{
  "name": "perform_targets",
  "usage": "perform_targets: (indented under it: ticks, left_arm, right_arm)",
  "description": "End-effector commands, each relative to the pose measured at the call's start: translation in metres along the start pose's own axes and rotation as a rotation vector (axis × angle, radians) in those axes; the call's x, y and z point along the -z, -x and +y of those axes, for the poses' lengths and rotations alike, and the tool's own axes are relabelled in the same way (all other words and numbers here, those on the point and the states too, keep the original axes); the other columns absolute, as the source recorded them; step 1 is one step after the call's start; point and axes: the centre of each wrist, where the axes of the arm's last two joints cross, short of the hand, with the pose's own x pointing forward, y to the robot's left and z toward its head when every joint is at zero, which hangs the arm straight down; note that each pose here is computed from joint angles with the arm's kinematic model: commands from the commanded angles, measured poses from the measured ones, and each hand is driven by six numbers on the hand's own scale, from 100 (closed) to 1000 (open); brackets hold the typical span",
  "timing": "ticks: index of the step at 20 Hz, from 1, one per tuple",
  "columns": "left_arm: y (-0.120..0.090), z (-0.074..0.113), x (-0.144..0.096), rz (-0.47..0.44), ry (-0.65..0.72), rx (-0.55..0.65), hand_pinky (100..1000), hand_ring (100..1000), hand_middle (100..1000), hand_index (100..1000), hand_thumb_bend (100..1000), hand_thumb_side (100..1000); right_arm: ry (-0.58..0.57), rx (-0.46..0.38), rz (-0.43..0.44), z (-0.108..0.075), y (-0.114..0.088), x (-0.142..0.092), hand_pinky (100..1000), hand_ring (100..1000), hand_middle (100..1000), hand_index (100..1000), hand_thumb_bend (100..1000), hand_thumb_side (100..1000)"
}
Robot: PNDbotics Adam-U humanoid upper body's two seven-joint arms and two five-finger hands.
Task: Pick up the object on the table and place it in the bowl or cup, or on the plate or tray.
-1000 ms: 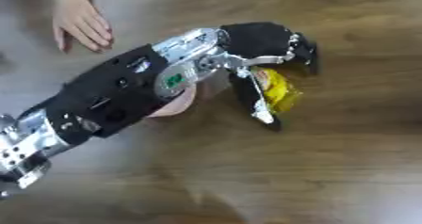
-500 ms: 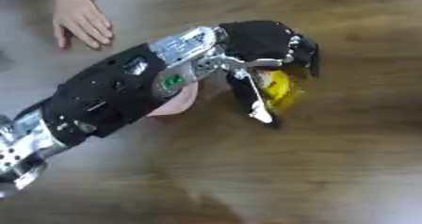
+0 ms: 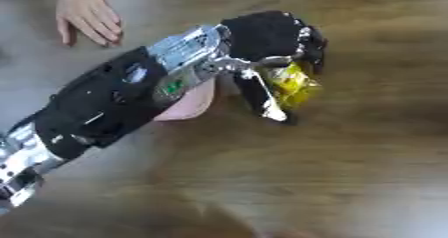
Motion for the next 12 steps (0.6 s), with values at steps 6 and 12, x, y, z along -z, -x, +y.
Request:
perform_targets:
  ticks: [6,12]
  left_arm:
    - [0.013,0.011,-0.015,0.12,-0.126,0.029,100,100,100,162,385,100]
    - [0.012,0.024,-0.016,0.128,-0.228,0.007,100,100,100,147,547,100]
  right_arm:
    - [0.054,0.043,-0.06,0.0,-0.001,0.01,400,536,678,683,100,1000]
    - [0.071,0.064,-0.053,0.0,-0.001,0.01,396,533,676,689,100,1000]
